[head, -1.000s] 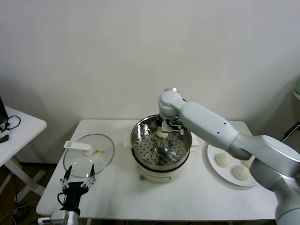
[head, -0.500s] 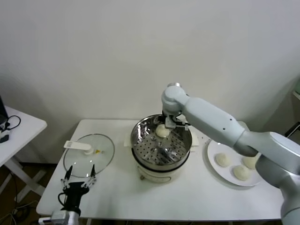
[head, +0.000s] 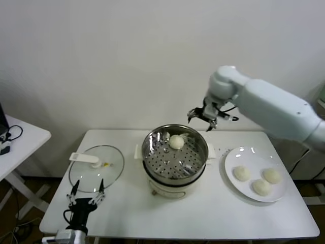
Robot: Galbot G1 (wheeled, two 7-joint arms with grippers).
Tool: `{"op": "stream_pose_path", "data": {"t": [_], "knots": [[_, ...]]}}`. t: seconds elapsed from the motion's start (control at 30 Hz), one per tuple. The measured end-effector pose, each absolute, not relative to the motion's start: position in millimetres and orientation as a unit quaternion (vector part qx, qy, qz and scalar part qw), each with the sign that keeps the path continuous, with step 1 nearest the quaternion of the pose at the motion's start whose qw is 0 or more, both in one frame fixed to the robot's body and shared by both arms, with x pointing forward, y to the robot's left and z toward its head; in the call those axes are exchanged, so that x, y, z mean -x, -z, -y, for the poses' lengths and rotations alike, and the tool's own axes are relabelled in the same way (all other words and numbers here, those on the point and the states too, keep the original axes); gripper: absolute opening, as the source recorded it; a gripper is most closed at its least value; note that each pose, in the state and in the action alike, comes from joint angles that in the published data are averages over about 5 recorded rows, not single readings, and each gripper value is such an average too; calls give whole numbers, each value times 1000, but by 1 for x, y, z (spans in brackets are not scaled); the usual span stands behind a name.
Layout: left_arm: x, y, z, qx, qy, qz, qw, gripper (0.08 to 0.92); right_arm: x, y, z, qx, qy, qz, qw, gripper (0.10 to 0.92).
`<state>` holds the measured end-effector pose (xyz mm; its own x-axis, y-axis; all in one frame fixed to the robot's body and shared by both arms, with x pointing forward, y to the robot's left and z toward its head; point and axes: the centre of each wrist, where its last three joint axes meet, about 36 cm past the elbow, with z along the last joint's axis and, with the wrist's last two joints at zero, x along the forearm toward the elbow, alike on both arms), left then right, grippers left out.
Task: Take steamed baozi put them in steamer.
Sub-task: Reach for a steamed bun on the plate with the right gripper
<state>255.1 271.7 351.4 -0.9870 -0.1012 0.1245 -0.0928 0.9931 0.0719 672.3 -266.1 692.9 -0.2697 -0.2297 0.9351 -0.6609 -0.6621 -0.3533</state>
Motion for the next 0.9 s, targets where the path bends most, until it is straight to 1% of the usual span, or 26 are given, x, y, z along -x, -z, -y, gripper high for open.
{"op": "stream_pose_path", "data": {"t": [0.1,0.23,0.4,0.63,0.9], "knots": [[-255,-352,-271,-47,33,996,64,823,-669,-681,313,-571,-653,456,199,823],[-256,-353,-270,-44,32,997,62,823,-659,-653,369,-550,-596,526,255,823],[-257,-354,-269,-42,32,997,62,823,-644,-609,417,-532,-539,573,313,823],[-257,-354,-270,-44,33,997,62,823,-631,-557,448,-517,-500,586,373,823],[-258,-354,-272,-50,32,996,63,823,-638,-513,451,-520,-487,563,418,823]]}}
